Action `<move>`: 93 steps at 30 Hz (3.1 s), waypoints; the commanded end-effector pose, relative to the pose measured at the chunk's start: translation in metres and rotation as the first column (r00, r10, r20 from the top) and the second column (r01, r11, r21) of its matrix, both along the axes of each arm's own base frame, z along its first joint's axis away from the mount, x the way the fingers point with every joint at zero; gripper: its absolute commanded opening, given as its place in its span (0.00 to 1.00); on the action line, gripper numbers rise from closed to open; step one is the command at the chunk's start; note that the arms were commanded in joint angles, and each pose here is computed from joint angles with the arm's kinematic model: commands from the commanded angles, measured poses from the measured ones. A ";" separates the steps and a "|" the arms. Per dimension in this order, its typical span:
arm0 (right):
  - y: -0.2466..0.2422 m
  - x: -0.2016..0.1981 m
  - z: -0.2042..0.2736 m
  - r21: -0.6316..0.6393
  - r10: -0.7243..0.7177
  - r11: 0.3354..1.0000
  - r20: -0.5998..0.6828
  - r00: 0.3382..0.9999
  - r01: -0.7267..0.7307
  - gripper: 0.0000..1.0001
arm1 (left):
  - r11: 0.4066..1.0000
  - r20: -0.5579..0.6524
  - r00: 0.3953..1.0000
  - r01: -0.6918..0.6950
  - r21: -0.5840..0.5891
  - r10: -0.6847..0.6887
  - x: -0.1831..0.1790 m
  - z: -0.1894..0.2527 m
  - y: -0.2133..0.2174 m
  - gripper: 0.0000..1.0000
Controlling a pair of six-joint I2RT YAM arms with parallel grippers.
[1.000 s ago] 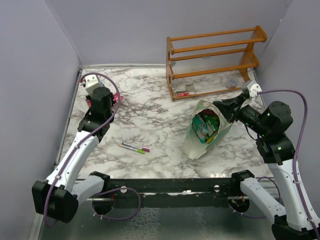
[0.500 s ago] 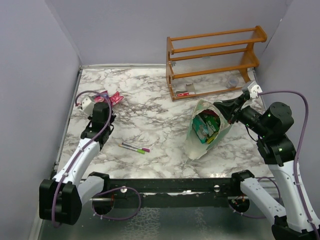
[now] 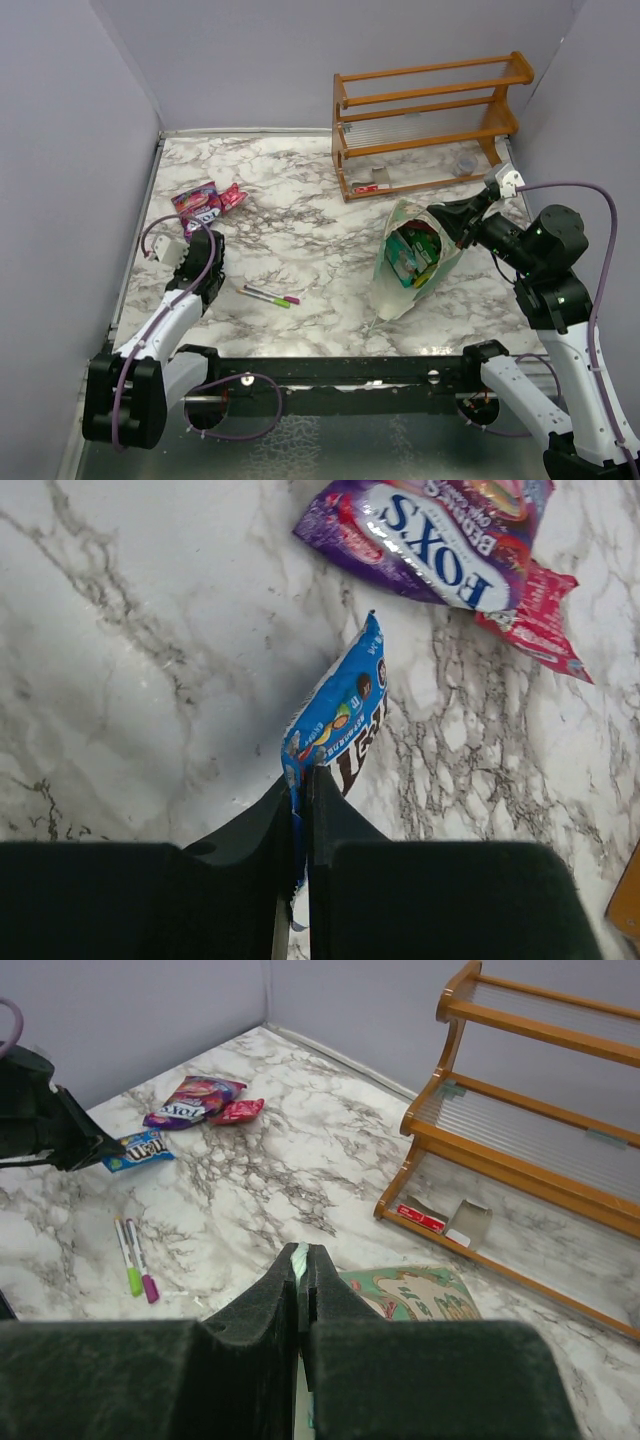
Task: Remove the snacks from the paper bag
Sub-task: Place the snack at the center of the board, then take out the snack from the paper bag.
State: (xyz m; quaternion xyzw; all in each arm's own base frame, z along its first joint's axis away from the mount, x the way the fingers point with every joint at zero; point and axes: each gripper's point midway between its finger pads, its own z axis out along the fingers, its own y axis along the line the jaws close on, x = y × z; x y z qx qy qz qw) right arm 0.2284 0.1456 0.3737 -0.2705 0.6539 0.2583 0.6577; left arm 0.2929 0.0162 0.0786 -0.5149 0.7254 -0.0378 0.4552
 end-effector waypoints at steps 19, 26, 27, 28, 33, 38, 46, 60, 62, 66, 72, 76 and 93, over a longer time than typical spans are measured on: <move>0.003 -0.012 0.036 0.023 0.034 0.999 0.125 0.992 -0.037 0.01 | 0.996 0.044 0.999 0.027 -0.088 -0.023 0.012 0.082 -0.017 0.99; 0.002 -0.012 0.037 0.022 0.029 0.999 0.129 0.991 -0.032 0.01 | 0.986 0.036 0.999 0.038 -0.164 -0.033 0.005 0.082 -0.028 0.99; 0.002 -0.013 0.037 0.022 0.030 0.999 0.129 0.991 -0.033 0.02 | 0.986 0.058 0.996 0.070 -0.148 -0.062 0.009 0.086 -0.030 0.99; 0.002 -0.012 0.037 0.022 0.031 0.999 0.129 0.991 -0.034 0.02 | 0.984 0.087 0.989 0.128 -0.126 -0.118 0.015 0.090 -0.035 0.98; 0.003 -0.013 0.038 0.026 0.038 0.999 0.128 0.991 -0.042 0.01 | 0.883 0.285 0.851 0.469 -0.033 -0.441 0.040 0.127 -0.086 0.94; 0.003 -0.013 0.040 0.030 0.037 0.999 0.134 0.990 -0.042 0.02 | 0.678 0.471 0.523 0.686 0.262 -0.711 0.032 0.191 -0.152 0.90; 0.003 -0.011 0.040 0.031 0.034 0.999 0.130 0.991 -0.038 0.01 | -0.007 0.232 -0.264 0.674 0.738 -0.936 -0.082 0.224 -0.302 0.90; 0.004 -0.016 0.042 0.036 0.045 0.998 0.131 0.990 -0.050 0.01 | -0.837 -0.840 -0.287 -0.174 0.519 -0.461 -0.147 0.130 -0.415 0.85; 0.004 -0.016 0.042 0.040 0.046 0.998 0.128 0.991 -0.052 0.02 | -0.860 -0.882 -0.233 -0.223 0.458 -0.409 -0.138 0.125 -0.426 0.80; 0.005 -0.018 0.043 0.043 0.052 0.997 0.131 0.990 -0.058 0.01 | -0.910 -0.931 -0.197 -0.224 0.348 -0.307 -0.110 0.108 -0.440 0.72; 0.004 -0.020 0.045 0.037 0.048 0.998 0.137 0.989 -0.053 0.01 | -0.912 -0.935 -0.212 -0.238 0.333 -0.286 -0.093 0.096 -0.455 0.77; 0.003 -0.019 0.045 0.038 0.043 0.998 0.137 0.990 -0.049 0.01 | -0.916 -0.933 -0.241 -0.237 0.324 -0.267 -0.093 0.088 -0.466 0.77; 0.003 -0.019 0.048 0.040 0.045 0.998 0.143 0.989 -0.051 0.01 | -0.941 -0.946 -0.258 -0.222 0.255 -0.196 -0.063 0.055 -0.486 0.69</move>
